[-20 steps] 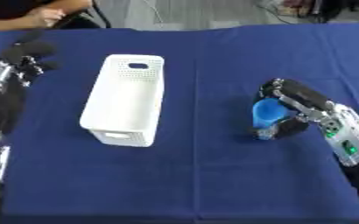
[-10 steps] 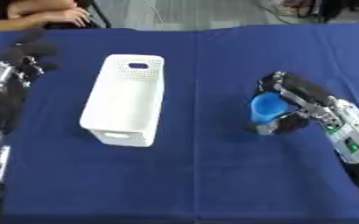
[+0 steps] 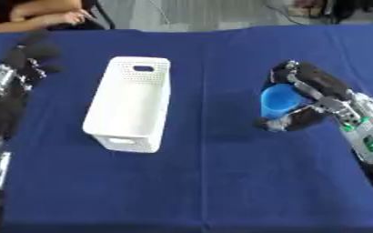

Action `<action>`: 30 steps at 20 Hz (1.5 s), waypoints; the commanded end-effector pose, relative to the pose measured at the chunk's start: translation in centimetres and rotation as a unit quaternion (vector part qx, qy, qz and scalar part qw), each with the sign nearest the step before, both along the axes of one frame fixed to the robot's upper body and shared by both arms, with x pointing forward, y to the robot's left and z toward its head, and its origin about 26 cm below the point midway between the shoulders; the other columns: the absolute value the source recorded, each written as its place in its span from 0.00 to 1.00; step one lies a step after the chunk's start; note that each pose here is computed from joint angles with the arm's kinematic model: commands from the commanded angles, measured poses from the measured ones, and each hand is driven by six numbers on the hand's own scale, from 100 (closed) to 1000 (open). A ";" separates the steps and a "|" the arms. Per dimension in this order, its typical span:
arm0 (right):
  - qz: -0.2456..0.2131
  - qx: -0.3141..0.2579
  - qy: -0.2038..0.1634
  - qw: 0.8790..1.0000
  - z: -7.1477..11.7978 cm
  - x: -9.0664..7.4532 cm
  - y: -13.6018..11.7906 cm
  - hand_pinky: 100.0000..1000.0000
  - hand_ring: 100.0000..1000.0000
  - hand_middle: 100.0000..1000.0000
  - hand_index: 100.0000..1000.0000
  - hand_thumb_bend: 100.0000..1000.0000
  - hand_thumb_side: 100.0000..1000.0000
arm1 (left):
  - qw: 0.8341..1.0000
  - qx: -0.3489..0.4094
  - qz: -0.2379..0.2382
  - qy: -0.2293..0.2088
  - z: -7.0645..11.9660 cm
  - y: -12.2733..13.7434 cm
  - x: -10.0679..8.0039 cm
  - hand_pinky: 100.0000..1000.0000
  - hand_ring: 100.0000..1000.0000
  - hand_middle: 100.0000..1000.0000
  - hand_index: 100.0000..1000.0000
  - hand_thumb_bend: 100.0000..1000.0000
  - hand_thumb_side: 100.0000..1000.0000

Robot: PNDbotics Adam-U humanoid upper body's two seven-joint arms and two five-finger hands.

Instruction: Pick up objects on the table and place them in the box.

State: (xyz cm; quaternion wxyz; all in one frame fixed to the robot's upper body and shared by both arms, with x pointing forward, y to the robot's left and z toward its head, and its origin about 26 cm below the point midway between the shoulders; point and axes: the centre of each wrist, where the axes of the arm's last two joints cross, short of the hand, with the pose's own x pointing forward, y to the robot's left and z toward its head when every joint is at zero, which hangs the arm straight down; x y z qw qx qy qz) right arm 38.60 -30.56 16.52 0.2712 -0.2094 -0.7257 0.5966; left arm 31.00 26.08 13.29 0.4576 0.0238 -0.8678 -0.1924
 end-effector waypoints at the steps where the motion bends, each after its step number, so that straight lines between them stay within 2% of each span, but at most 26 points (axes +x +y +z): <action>1: 0.010 0.004 -0.024 1.000 2.4 0.1 0.5 0.00 0.01 0.16 0.44 0.63 0.54 | 1.000 0.007 -0.006 -0.009 0.5 -0.1 0.0 0.79 0.87 1.00 0.80 0.00 1.00; 12: 0.042 0.011 -0.019 0.999 3.4 1.1 3.1 0.00 0.02 0.16 0.44 0.63 0.55 | 1.000 0.012 -0.013 -0.008 0.5 -0.3 0.0 0.79 0.87 0.99 0.80 0.00 1.00; 30: 0.056 -0.014 -0.030 0.998 4.5 2.6 4.8 0.01 0.03 0.18 0.44 0.59 0.57 | 0.999 0.007 -0.034 -0.014 1.1 -1.2 0.4 0.79 0.87 0.99 0.80 0.00 1.00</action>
